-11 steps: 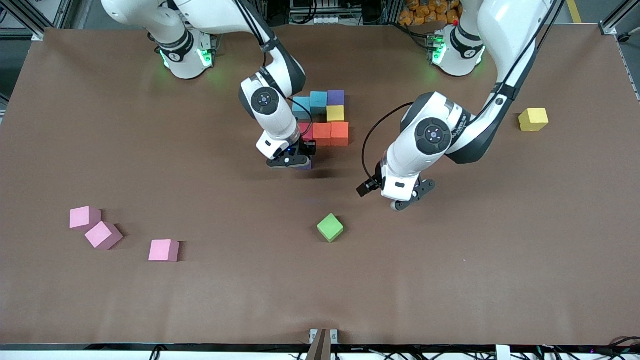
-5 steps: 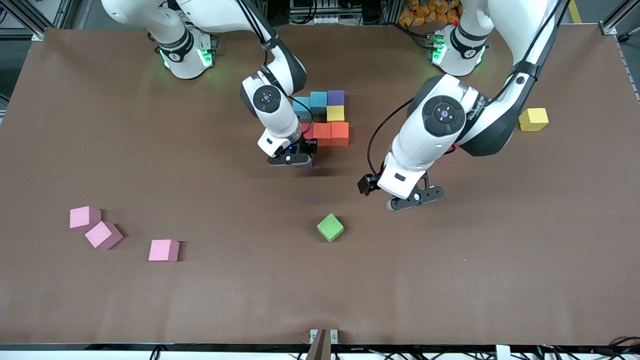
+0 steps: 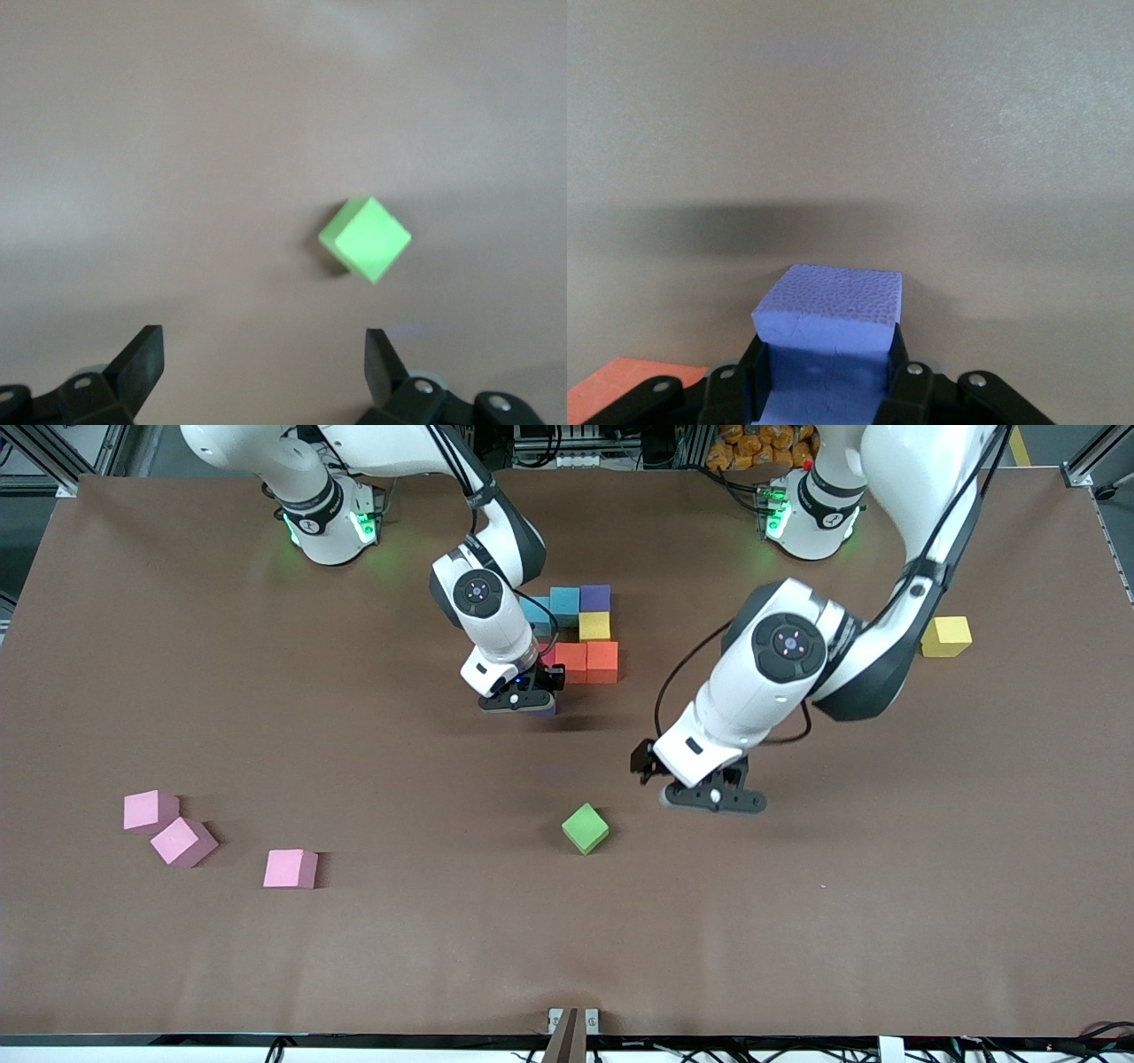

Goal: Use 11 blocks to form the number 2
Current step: 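Grasp the green cube with the left gripper while the right gripper reaches pink, then lift the green cube with the left gripper while the right gripper grasps pink, then carry the green cube with the left gripper while the right gripper lifts pink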

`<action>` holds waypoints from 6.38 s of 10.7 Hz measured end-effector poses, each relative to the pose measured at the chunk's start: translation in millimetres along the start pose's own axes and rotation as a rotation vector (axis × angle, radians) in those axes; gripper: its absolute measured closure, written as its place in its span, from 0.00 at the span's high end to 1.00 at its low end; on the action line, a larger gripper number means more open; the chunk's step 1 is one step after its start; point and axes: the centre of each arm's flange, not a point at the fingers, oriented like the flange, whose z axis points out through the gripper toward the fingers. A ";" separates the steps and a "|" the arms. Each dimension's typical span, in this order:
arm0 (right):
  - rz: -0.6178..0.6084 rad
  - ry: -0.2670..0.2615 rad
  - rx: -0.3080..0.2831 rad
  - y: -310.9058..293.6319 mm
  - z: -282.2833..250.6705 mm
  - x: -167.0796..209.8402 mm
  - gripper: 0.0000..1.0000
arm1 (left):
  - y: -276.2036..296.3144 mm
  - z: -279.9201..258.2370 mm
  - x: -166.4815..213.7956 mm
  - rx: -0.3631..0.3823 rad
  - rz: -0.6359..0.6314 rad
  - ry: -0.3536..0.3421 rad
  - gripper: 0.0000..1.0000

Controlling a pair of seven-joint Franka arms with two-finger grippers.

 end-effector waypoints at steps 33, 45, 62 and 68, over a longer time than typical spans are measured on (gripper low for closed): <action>-1.401 0.030 -0.162 395.5 -122.3 313.3 1.00 | 85.7 190.1 -60.8 0.082 0.502 0.208 1.00; -1.471 0.116 -0.065 428.5 -75.3 314.9 1.00 | 93.7 202.7 -69.3 0.056 0.486 0.183 0.54; -1.358 0.097 0.041 458.8 -50.2 304.9 0.61 | 85.6 115.5 -107.2 0.183 0.403 0.037 0.53; -1.171 0.063 0.133 376.4 -75.4 308.9 0.61 | 48.4 91.9 -112.4 0.176 0.583 -0.006 0.53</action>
